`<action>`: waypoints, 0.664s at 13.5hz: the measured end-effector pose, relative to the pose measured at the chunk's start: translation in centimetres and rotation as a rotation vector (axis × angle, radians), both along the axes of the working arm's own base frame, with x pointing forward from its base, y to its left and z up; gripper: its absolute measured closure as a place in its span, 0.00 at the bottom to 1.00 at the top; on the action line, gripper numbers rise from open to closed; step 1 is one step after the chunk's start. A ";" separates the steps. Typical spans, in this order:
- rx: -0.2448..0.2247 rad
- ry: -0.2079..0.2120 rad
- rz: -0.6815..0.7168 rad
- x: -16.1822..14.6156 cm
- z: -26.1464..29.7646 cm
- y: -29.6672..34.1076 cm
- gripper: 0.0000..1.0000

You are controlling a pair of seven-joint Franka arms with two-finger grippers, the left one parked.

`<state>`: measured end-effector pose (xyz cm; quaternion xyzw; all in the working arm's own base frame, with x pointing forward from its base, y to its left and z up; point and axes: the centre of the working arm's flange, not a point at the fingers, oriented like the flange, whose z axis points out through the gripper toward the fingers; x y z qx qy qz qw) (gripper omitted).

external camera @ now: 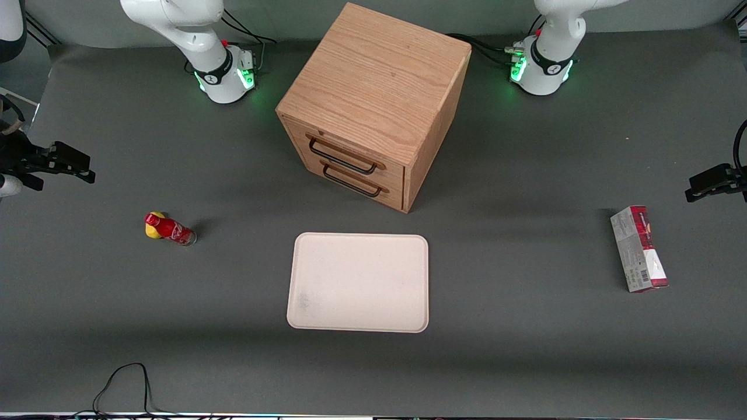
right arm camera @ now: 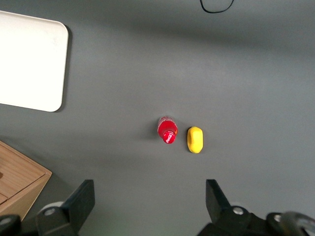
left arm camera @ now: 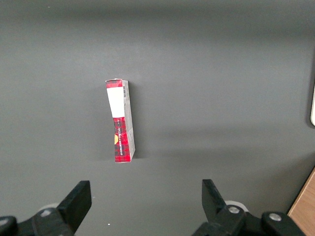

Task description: Place coke bottle on tray

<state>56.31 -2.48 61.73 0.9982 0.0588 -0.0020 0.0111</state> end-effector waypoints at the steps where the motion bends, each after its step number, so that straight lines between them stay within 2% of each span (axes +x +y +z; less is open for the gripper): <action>1: 0.004 0.003 0.000 0.0 0.0 0.0 0.00; 3: 0.012 0.015 -0.001 -0.1 -0.2 0.1 0.00; 9: 0.012 0.016 -0.001 -0.1 -0.2 0.1 0.00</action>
